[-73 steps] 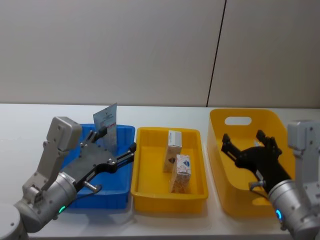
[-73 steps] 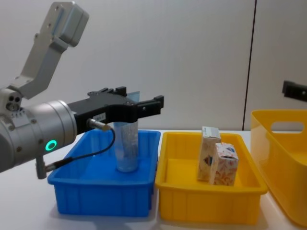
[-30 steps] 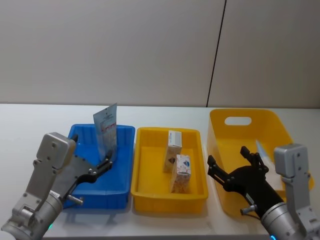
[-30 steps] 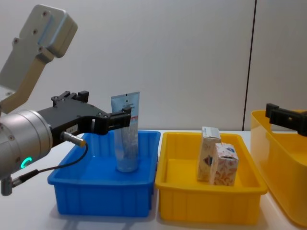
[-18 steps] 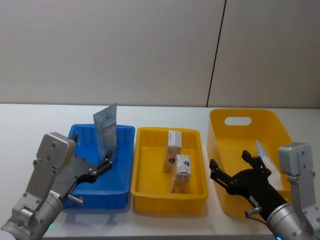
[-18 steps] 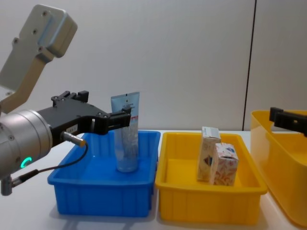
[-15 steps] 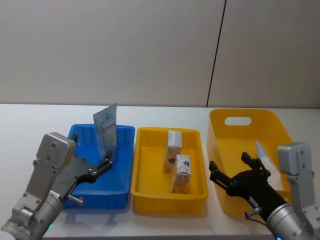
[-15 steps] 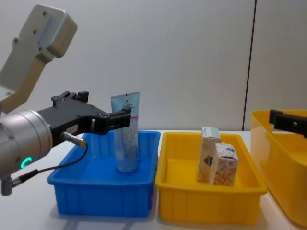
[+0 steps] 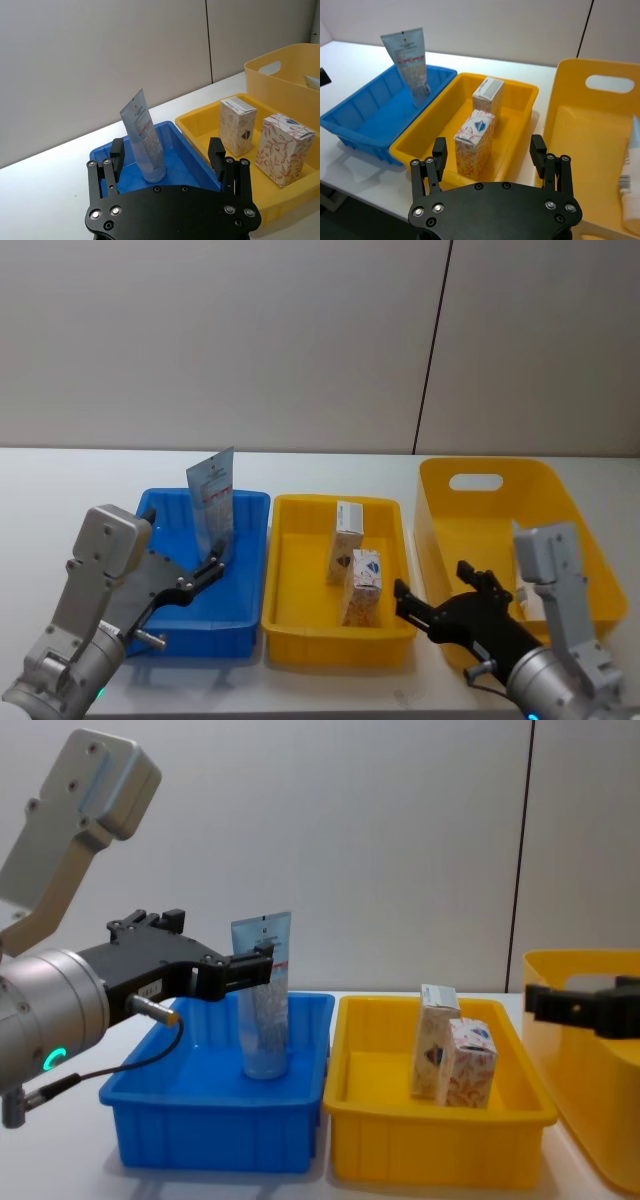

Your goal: Bimanual collaborative sorting of washing and personal care products

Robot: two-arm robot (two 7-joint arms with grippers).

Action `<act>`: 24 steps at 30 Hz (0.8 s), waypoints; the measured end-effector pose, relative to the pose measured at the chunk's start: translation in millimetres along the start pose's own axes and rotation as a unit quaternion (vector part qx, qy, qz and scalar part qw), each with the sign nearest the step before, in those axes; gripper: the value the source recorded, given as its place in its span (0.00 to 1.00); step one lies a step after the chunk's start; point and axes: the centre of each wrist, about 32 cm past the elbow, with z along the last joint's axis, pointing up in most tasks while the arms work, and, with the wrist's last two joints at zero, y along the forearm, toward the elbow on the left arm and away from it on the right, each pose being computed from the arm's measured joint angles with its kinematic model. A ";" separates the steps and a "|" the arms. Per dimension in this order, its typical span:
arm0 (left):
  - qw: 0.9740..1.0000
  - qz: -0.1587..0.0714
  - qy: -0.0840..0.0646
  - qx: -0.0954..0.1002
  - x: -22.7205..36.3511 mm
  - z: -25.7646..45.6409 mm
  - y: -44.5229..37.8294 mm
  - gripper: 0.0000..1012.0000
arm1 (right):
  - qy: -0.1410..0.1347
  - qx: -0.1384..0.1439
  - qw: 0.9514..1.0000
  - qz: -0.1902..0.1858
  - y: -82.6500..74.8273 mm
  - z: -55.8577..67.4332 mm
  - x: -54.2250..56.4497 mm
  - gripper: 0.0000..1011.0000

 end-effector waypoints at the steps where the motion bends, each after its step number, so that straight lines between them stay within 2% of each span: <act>1: 1.000 0.000 0.000 0.000 0.0 0.0 0.0 0.99 | 0.000 -0.003 1.000 0.000 1.0 0.1 -0.7 0.99; 15: 1.000 0.000 0.000 0.000 0.0 0.0 0.0 0.99 | -0.003 -0.046 0.999 -0.015 24.9 -2.3 -18.1 0.99; 24: 1.000 0.000 0.000 0.000 0.0 0.0 0.0 0.99 | -0.003 -0.062 0.998 -0.030 41.5 -6.4 -30.2 0.99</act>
